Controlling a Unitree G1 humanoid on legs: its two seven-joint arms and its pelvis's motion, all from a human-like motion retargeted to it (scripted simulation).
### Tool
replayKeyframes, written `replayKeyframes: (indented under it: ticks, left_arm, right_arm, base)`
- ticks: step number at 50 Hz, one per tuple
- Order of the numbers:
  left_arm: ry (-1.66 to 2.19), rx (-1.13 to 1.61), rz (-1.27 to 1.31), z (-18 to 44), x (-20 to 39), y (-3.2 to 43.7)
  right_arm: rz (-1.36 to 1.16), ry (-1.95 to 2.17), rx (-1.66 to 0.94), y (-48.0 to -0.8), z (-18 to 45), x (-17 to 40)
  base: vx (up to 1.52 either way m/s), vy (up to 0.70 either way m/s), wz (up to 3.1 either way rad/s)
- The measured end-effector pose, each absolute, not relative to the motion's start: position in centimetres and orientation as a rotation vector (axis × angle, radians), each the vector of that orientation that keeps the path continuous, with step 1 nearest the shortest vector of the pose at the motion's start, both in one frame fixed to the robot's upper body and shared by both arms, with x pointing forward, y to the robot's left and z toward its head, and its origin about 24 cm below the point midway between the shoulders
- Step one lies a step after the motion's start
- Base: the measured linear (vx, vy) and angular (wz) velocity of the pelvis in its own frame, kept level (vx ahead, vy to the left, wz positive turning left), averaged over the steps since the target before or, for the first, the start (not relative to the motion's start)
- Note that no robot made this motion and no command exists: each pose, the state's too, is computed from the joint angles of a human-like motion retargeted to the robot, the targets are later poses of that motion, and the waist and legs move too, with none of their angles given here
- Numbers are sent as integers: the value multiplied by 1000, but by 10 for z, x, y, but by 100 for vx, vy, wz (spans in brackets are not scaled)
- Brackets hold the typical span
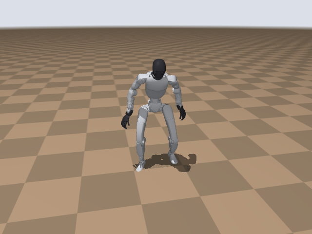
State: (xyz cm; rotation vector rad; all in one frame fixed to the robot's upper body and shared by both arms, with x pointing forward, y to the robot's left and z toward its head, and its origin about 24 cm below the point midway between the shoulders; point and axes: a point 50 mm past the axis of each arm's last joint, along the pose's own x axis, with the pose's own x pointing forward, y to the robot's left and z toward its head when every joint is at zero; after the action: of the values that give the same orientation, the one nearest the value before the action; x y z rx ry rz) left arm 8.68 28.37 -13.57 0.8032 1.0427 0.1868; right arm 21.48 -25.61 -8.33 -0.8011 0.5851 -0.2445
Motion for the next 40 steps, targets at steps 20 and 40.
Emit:
replayKeyframes:
  ticks: [20, 40]
  left_arm:
    - [894, 661, 389, -120, 128, 290]
    - [889, 816, 226, -115, 136, 300]
  right_arm:
    - [-185, 699, -954, -291, -93, 175]
    - [-216, 599, -864, -276, -83, 200]
  base:
    - [10, -45, 7]
    - [9, -48, -5]
